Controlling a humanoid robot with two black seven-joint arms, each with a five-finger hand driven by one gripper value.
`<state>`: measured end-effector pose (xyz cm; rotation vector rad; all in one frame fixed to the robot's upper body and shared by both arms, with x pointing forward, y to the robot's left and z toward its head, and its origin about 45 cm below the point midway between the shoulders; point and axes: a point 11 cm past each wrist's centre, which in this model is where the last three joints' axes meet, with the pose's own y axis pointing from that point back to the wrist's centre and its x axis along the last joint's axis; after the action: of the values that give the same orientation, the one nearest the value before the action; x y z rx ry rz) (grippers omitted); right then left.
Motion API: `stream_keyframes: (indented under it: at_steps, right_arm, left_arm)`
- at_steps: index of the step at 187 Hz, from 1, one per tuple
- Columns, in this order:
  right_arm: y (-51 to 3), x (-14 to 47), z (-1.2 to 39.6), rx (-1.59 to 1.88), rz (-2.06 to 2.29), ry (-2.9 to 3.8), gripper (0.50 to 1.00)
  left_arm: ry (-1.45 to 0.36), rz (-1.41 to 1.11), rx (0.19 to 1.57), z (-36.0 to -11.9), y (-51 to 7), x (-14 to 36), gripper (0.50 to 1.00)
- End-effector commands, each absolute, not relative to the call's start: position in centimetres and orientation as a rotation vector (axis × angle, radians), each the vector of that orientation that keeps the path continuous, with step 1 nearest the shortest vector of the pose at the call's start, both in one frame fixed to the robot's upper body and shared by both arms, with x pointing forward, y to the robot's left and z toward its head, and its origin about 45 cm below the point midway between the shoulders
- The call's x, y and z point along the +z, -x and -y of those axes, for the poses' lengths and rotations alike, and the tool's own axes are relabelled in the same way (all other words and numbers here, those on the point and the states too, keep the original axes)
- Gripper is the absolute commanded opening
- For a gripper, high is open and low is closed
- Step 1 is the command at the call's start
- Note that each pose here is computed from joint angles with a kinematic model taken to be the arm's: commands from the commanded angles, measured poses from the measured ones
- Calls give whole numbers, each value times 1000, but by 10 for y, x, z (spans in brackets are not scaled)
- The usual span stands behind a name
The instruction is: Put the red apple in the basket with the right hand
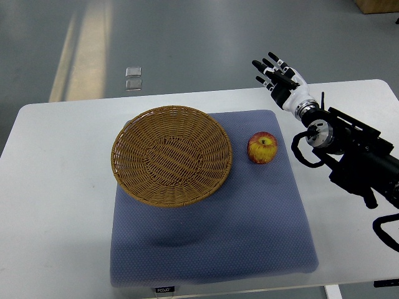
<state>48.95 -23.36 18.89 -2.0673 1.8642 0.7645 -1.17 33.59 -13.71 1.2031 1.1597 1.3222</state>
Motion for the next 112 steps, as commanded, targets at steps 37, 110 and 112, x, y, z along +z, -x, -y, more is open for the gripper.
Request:
stream_keyframes:
  at_steps: [37, 110, 112]
  right_arm:
    - [-490, 190, 236, 760, -1869, 2066, 924]
    - [-494, 197, 236, 743, -1864, 2068, 924]
    - [-494, 197, 236, 743, -1864, 2068, 924]
  left_arm:
    - [-1203, -1160, 1322, -336, 12, -137, 1000]
    - [-1202, -1161, 1323, -336, 12, -137, 1000]
    - [-1202, -1161, 1323, -336, 12, -137, 1000]
